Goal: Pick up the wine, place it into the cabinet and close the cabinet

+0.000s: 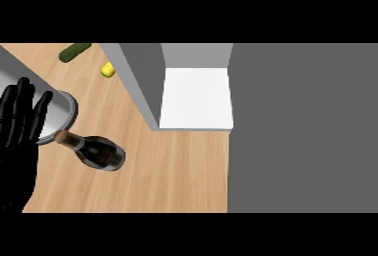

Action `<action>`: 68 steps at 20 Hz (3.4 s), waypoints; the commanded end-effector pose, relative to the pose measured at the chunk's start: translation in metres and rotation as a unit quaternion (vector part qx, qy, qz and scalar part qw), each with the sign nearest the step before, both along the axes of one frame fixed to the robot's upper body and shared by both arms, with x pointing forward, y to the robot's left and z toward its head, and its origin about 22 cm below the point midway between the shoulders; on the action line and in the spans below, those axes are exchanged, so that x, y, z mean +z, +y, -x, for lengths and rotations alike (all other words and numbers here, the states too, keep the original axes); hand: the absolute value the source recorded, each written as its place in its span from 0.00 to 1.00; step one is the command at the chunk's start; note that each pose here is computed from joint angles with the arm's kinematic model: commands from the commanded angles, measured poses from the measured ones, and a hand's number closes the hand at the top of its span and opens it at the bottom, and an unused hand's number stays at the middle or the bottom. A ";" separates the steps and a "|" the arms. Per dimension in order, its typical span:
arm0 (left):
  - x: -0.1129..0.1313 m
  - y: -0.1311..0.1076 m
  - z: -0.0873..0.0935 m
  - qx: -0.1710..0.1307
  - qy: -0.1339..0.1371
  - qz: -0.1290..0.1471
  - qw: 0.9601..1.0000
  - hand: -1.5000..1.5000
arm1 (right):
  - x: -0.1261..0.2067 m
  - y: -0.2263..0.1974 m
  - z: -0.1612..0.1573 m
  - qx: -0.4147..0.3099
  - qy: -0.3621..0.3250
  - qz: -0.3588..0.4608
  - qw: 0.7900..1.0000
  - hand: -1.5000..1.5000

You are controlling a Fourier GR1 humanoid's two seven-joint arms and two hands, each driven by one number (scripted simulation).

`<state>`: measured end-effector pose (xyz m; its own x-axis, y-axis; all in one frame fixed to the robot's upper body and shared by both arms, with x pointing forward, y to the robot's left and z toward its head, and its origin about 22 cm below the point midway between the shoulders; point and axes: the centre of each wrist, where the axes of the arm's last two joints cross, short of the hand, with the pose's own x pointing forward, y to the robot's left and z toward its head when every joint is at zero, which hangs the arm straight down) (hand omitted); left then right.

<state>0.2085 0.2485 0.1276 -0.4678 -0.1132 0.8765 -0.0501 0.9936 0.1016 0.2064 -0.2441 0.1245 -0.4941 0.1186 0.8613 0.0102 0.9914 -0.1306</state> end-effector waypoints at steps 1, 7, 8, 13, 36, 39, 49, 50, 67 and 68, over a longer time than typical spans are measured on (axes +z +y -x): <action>-0.003 0.004 -0.010 -0.080 -0.018 0.005 0.997 0.00 | 0.015 0.016 -0.001 0.006 -0.001 -0.014 1.000 0.00; -0.018 -0.028 -0.003 -0.402 0.015 0.071 0.913 0.00 | -0.004 0.027 0.014 0.123 0.040 -0.028 0.991 0.00; -0.020 -0.028 0.004 -0.437 0.025 0.080 0.896 0.00 | 0.001 0.030 0.017 0.137 0.039 -0.024 0.990 0.00; -0.006 0.023 0.028 -0.501 0.040 0.096 0.859 0.00 | 0.011 0.019 0.042 0.143 0.068 -0.032 0.987 0.00; 0.057 0.061 0.093 -0.485 0.072 0.130 0.862 0.00 | 0.070 0.015 0.061 0.145 0.060 -0.036 0.987 0.00; 0.050 0.077 0.084 -0.474 0.062 0.121 0.870 0.00 | 0.076 0.023 0.059 0.150 0.059 -0.035 0.986 0.00; 0.025 0.095 0.056 -0.418 0.102 0.145 0.891 0.00 | 0.076 0.017 0.072 0.147 0.058 -0.034 0.987 0.00; 0.039 0.097 0.046 -0.417 0.097 0.141 0.893 0.00 | 0.080 0.029 0.064 0.153 0.069 -0.039 0.985 0.00; -0.018 0.126 -0.017 -0.313 0.117 0.124 0.934 0.00 | 0.086 0.024 0.079 0.149 0.051 -0.039 0.987 0.00; -0.021 0.127 -0.024 -0.309 0.123 0.117 0.936 0.00 | 0.078 0.023 0.065 0.156 0.052 -0.036 0.986 0.00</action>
<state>0.2151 0.3739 0.1175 -0.1723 0.3507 0.9205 0.5610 0.8030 -0.2010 0.1618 -0.2165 0.1971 -0.3735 -0.0378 0.9269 -0.2683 0.9609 -0.0689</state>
